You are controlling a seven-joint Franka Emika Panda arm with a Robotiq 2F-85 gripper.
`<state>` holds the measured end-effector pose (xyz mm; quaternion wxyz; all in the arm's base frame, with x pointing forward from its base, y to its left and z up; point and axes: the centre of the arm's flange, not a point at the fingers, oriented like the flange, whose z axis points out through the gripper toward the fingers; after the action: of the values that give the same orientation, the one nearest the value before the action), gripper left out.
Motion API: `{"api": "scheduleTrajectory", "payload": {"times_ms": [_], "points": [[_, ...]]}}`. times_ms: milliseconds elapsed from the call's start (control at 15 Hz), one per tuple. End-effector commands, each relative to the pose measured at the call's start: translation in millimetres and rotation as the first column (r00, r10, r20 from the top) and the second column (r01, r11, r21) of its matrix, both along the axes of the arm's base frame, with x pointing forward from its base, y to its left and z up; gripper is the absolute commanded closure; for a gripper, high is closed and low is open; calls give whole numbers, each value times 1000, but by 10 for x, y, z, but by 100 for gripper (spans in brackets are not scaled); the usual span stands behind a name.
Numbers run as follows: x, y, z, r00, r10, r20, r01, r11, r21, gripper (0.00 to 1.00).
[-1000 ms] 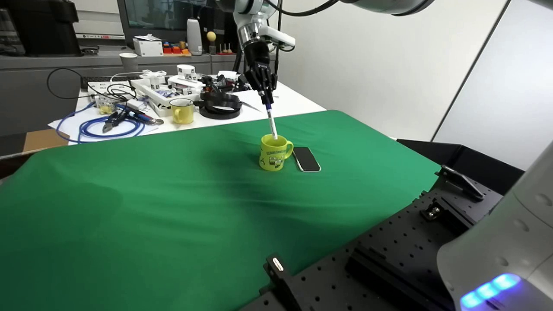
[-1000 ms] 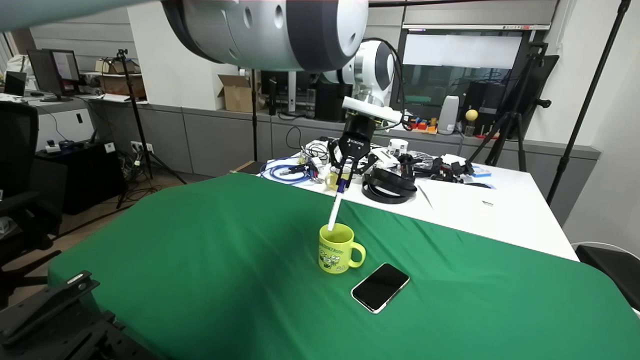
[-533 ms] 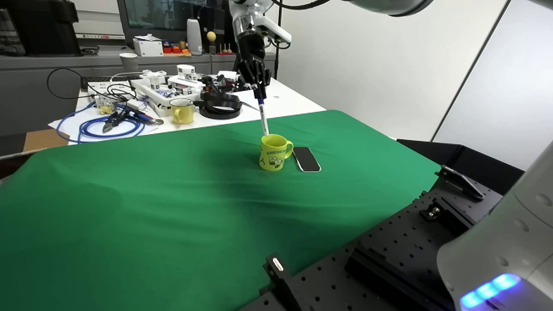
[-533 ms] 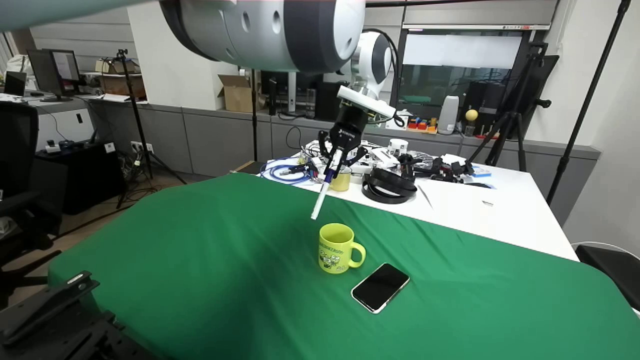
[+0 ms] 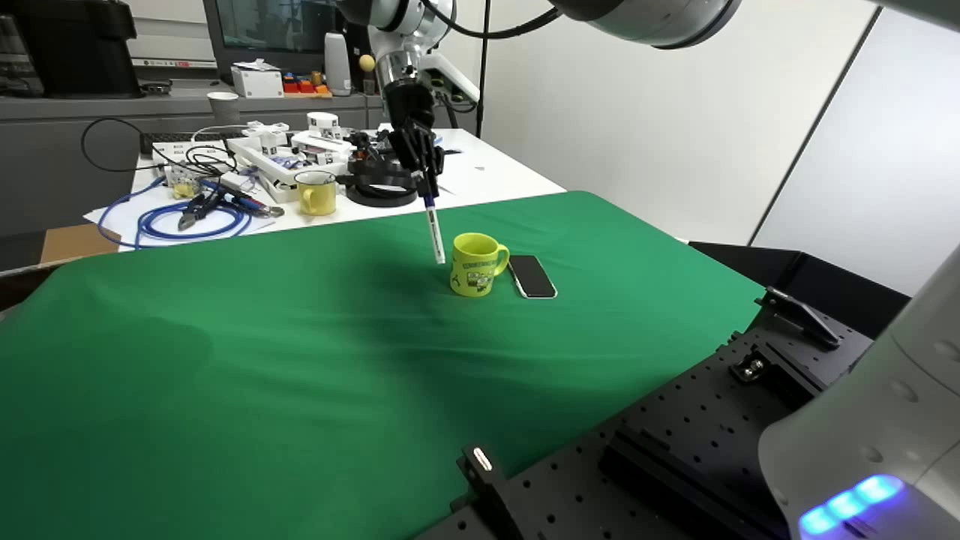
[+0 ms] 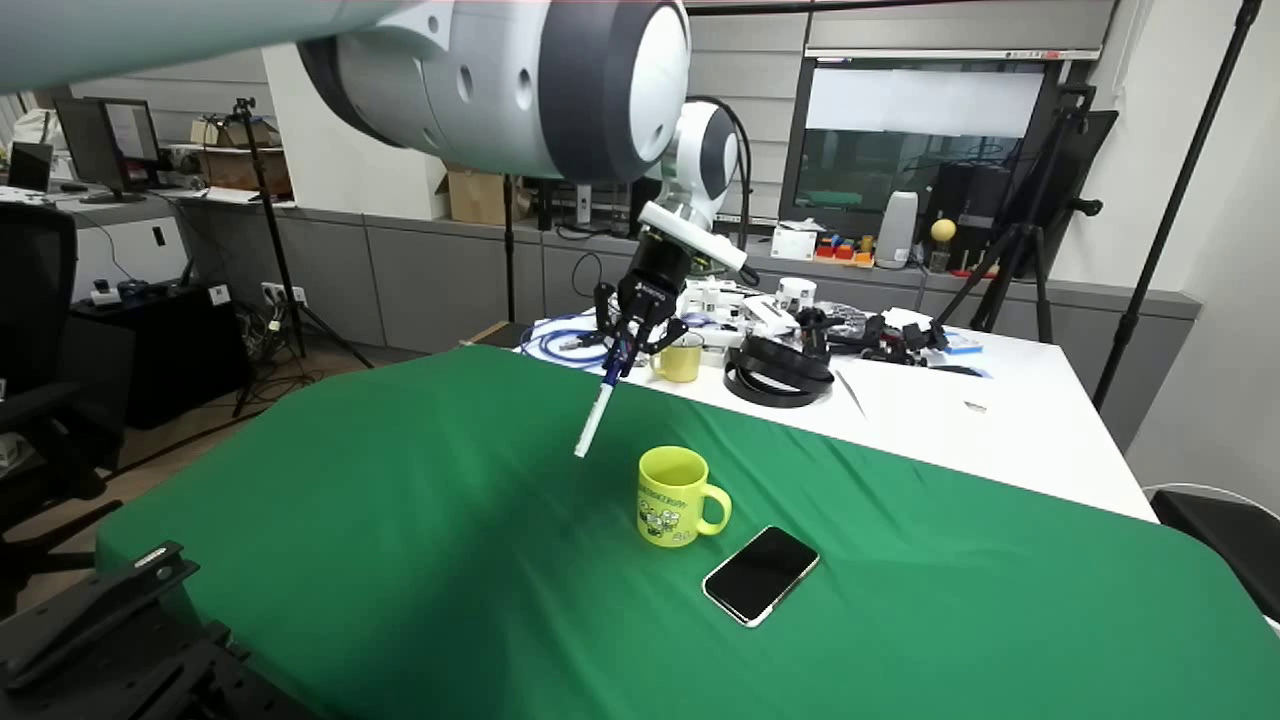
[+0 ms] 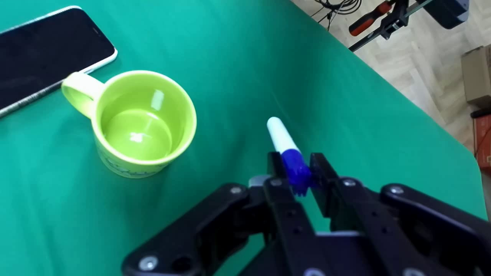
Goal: Put the marker in the mug on the table
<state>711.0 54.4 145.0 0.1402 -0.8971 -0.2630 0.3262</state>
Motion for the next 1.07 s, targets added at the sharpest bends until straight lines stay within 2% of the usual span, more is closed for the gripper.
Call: {"api": "scheduleTrajectory", "payload": {"times_ms": [0,400,733,800,867,1000], "points": [[236,263,-279,996,87,-23,-87,996,15,94],[-27,509,-885,973,191,-132,-181,980,82,94],[-174,528,-1175,959,224,-173,-206,972,116,94],[-181,532,-1171,959,223,-175,-205,972,118,78],[-173,536,-1128,960,226,-167,-208,971,119,53],[-141,539,-988,963,229,-144,-213,970,117,45]]}}
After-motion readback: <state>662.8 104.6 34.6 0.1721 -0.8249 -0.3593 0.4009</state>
